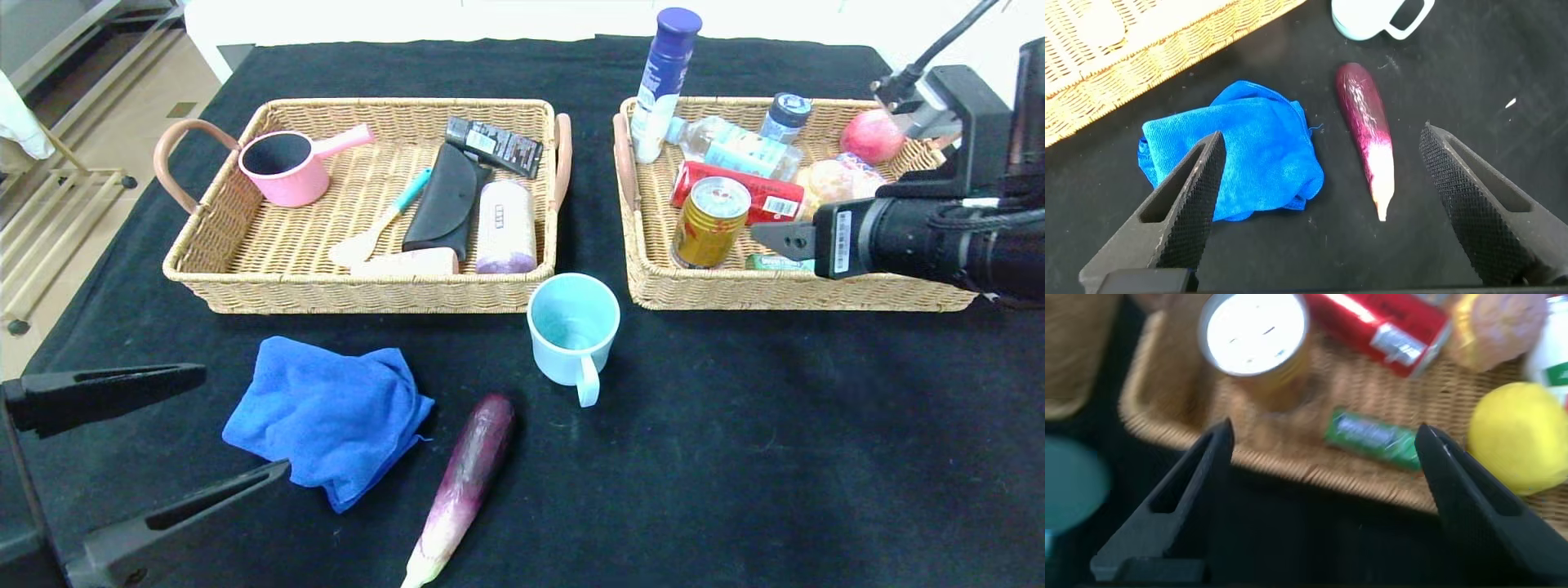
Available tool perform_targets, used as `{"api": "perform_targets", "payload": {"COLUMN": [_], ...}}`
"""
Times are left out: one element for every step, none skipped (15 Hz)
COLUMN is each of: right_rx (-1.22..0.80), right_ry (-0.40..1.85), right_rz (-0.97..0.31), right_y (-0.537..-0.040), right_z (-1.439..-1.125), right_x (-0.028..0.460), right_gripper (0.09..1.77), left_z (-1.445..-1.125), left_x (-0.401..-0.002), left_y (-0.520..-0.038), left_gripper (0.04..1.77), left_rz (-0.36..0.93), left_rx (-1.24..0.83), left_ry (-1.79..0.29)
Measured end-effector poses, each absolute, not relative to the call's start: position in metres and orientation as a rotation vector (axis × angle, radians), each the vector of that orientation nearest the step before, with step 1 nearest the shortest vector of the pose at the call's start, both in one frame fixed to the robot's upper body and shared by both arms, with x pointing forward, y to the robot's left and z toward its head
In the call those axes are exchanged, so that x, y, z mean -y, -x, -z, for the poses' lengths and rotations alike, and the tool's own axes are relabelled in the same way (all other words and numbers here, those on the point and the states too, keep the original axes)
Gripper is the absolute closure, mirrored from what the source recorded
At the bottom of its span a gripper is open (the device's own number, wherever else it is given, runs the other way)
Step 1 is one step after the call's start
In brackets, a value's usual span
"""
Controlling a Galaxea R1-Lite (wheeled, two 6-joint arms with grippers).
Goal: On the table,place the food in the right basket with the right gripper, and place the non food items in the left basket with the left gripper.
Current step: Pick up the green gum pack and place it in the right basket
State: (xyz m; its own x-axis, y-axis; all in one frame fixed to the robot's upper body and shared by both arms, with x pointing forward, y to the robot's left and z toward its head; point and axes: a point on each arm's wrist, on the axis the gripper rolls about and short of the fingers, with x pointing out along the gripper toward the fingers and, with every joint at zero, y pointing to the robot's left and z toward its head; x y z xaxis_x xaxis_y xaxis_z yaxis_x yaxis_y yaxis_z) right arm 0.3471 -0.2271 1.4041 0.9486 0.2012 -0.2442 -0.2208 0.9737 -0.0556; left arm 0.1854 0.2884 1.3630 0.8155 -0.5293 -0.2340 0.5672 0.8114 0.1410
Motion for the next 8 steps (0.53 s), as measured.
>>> {"api": "perform_targets", "payload": {"right_rx": [-0.246,-0.249,-0.249,-0.24,-0.216,-0.194,-0.174,-0.155], "right_ry": [0.085,0.084,0.08,0.075,0.077,0.09,0.107,0.124], "right_rz": [-0.274,-0.336,-0.389,-0.438,-0.493,-0.548,-0.603,-0.668], "right_y": [-0.334,-0.32,-0.306,-0.294,-0.281,-0.27,-0.259,-0.249], "right_z": [-1.401,-1.398,-1.393,-1.387,-1.381,-1.374,-1.367,-1.358], "right_x": [0.231,0.235,0.24,0.244,0.249,0.252,0.256,0.259], "right_gripper": [0.22,0.22,0.21,0.2,0.19,0.19,0.18,0.18], "left_z": [-1.363,-1.364,-1.364,-1.365,-1.364,-1.365,-1.365,-1.365], "left_x": [-0.288,-0.288,-0.288,-0.289,-0.289,-0.29,-0.29,-0.291], "left_y": [-0.185,-0.185,-0.185,-0.184,-0.183,-0.182,-0.181,-0.18], "left_gripper": [0.09,0.09,0.09,0.09,0.09,0.09,0.09,0.09], "left_rz": [0.588,0.587,0.587,0.588,0.589,0.587,0.587,0.587], "left_rx": [-0.187,-0.183,-0.182,-0.179,-0.18,-0.178,-0.177,-0.177], "left_ry": [-0.21,-0.209,-0.21,-0.21,-0.211,-0.21,-0.21,-0.211]}}
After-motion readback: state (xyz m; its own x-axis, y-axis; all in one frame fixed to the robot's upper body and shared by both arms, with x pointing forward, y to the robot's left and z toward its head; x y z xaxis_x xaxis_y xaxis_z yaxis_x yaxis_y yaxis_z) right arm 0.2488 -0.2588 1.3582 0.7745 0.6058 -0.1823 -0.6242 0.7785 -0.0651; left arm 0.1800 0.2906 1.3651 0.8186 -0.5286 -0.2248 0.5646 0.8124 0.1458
